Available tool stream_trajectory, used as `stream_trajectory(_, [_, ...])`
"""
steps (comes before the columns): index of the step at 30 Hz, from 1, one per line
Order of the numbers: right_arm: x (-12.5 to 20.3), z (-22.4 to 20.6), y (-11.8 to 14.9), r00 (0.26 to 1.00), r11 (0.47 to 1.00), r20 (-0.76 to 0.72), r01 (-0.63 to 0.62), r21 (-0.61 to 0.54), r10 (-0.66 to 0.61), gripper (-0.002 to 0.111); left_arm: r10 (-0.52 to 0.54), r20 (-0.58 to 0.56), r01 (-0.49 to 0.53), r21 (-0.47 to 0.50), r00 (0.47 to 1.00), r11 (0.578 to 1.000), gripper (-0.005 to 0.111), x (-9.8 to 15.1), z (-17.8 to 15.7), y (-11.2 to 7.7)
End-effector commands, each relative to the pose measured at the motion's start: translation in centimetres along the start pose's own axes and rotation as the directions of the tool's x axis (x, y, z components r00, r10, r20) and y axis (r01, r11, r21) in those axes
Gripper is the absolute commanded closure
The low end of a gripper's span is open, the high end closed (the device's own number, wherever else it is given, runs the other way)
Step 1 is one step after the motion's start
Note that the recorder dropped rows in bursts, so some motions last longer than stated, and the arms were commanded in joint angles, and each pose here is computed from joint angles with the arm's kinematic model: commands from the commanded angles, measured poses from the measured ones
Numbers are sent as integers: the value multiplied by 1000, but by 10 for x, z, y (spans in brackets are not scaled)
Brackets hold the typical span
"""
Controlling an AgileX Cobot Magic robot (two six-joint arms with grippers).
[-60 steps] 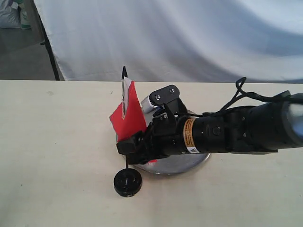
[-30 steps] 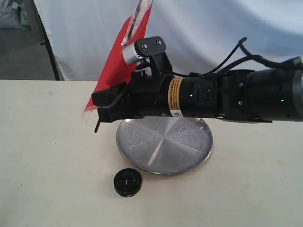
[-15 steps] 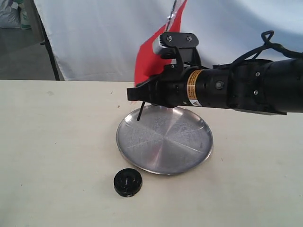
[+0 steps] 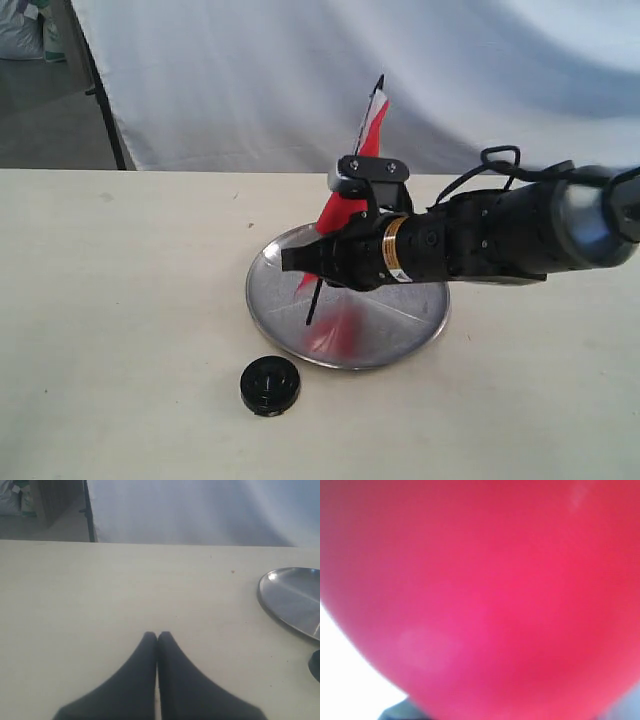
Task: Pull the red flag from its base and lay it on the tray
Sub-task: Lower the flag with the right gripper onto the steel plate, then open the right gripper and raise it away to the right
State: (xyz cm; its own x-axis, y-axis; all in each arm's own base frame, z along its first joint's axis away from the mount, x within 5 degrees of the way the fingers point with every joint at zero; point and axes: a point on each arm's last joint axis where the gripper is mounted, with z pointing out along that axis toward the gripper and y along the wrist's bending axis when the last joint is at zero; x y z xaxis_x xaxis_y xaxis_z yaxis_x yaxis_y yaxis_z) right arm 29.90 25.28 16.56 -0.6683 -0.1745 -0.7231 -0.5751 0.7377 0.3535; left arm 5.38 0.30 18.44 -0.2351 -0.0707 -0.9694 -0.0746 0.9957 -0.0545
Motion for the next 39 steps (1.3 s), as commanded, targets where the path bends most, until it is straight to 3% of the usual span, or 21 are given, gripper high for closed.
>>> stream_trajectory(1, [20,19,-22,995,997,-68,-64,51,68,109,-1,5,1,-1,1000,1000,107,0,0,0])
stream_trajectory(8, [31,28,-39,989,991,-100,-101,84,109,106,-1,5,1,-1,1000,1000,107,0,0,0])
stream_trajectory(12, [30,28,-40,989,991,-99,-101,83,109,62,-1,5,1,-1,1000,1000,107,0,0,0])
stream_trajectory(14, [30,28,-40,989,991,-99,-101,83,109,56,-1,5,1,-1,1000,1000,107,0,0,0])
stream_trajectory(21, [30,28,-40,989,992,-98,-101,81,109,61,-3,5,3,0,1000,1000,107,0,0,0])
stream_trajectory(23, [30,28,-39,989,993,-96,-102,66,109,73,-3,5,3,0,1000,1000,107,0,0,0])
stream_trajectory(27, [22,22,-26,996,998,-75,-52,-43,48,109,-3,5,3,0,1000,1000,107,0,0,0])
stream_trajectory(32, [-5,-8,-4,999,990,-9,32,-139,-33,109,-3,5,3,0,1000,1000,107,0,0,0])
stream_trajectory(39, [-42,-81,35,983,961,82,181,-208,-167,109,-3,5,3,0,1000,1000,107,0,0,0])
